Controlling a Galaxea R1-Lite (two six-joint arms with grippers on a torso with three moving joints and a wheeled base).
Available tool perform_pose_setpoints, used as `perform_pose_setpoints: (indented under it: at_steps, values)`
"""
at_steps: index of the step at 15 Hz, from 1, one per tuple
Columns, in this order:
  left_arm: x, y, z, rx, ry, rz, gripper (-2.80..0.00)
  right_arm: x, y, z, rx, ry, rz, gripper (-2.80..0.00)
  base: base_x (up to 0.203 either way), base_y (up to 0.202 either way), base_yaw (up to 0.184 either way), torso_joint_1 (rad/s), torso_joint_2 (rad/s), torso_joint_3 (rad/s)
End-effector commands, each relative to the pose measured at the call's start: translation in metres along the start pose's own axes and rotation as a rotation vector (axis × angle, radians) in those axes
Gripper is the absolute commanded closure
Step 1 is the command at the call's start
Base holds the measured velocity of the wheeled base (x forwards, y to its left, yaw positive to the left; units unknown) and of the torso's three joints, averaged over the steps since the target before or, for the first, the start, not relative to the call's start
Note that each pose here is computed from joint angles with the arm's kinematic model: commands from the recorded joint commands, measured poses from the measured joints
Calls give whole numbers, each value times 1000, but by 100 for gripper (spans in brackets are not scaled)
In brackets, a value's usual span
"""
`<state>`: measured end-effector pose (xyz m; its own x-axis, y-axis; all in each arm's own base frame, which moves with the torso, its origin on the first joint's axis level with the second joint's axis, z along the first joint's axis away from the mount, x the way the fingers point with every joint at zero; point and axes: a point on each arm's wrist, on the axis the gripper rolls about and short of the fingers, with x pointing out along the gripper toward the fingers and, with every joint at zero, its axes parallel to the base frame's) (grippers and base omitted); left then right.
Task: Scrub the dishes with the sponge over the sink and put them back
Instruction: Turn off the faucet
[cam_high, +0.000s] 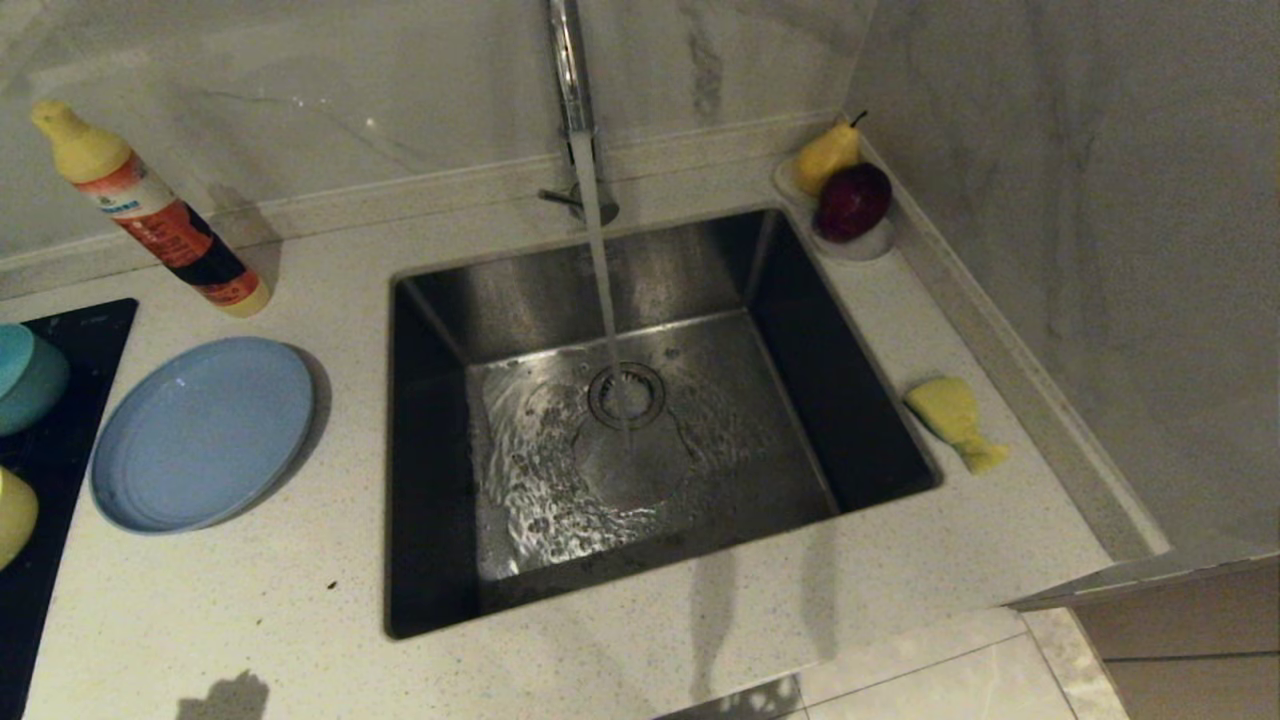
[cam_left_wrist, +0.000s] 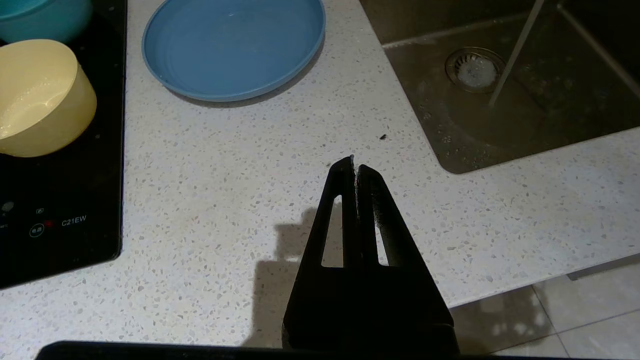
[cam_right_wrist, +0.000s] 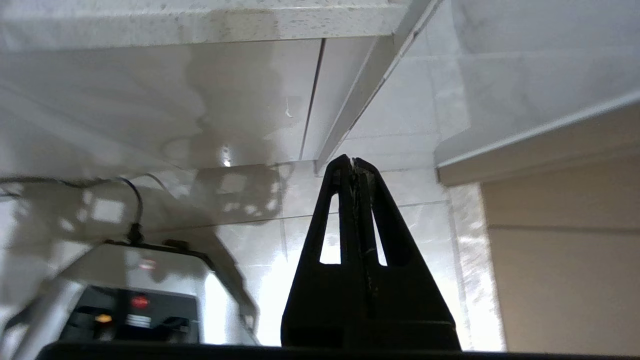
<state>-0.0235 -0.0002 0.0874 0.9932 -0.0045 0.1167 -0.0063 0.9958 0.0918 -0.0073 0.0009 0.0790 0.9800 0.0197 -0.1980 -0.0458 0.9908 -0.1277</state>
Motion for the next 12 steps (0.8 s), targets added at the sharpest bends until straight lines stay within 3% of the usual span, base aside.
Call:
perform_pose_setpoints:
  at_steps: [1, 12]
  values:
    - [2, -1, -11, 0, 39, -4, 0, 0, 0, 0, -31, 2, -1, 0, 0, 0, 0, 0, 0, 0]
    - [2, -1, -11, 0, 39, -4, 0, 0, 0, -1, -8, 11, -2, 0, 0, 0, 0, 0, 0, 0]
